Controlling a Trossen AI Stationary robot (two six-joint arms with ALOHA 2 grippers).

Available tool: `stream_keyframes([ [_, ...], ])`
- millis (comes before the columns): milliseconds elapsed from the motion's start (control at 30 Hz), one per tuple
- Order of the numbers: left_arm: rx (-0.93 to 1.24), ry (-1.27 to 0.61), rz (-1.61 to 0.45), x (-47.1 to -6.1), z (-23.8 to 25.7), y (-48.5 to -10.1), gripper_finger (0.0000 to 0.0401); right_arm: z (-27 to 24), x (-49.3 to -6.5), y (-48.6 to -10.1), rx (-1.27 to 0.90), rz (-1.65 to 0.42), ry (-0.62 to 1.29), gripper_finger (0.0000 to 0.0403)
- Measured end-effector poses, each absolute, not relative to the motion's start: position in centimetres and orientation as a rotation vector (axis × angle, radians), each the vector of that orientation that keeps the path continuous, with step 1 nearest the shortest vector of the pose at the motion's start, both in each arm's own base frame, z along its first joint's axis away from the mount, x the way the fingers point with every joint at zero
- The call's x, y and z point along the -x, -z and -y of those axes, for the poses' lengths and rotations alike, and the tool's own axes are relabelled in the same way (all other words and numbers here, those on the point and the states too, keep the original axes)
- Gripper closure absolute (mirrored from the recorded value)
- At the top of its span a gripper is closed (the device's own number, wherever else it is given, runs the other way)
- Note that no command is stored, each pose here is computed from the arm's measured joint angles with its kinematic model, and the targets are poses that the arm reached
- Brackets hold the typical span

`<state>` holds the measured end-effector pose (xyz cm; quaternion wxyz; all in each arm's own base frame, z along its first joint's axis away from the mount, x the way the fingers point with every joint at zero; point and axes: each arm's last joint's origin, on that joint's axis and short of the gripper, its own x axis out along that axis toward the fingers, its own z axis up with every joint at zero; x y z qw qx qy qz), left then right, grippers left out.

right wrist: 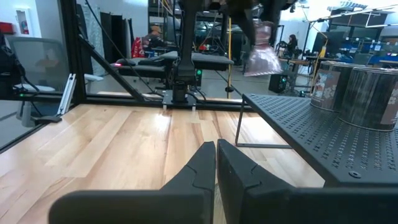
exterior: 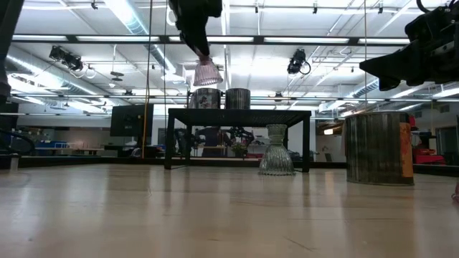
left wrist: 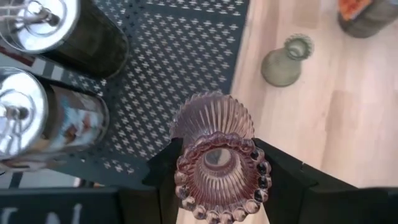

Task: Pick & Place candle stick holders
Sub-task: Put the left pink vase candle holder on the shelf

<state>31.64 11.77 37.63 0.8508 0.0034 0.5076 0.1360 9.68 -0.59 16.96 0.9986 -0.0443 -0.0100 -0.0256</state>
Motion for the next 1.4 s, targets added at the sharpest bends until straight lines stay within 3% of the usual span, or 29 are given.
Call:
stream_keyframes([
  [567, -0.131, -0.216, -1.175, -32.5, -16.9, -34.5, 0.0226, 0.6, -9.7, -17.0, 0.089, 0.02, 0.051, 0.0382],
  [1400, -0.035, -0.142, -1.135, -33.0, -18.6, -33.2, 0.0225, 0.6, -9.7, -17.0, 0.089, 0.02, 0.051, 0.0382],
])
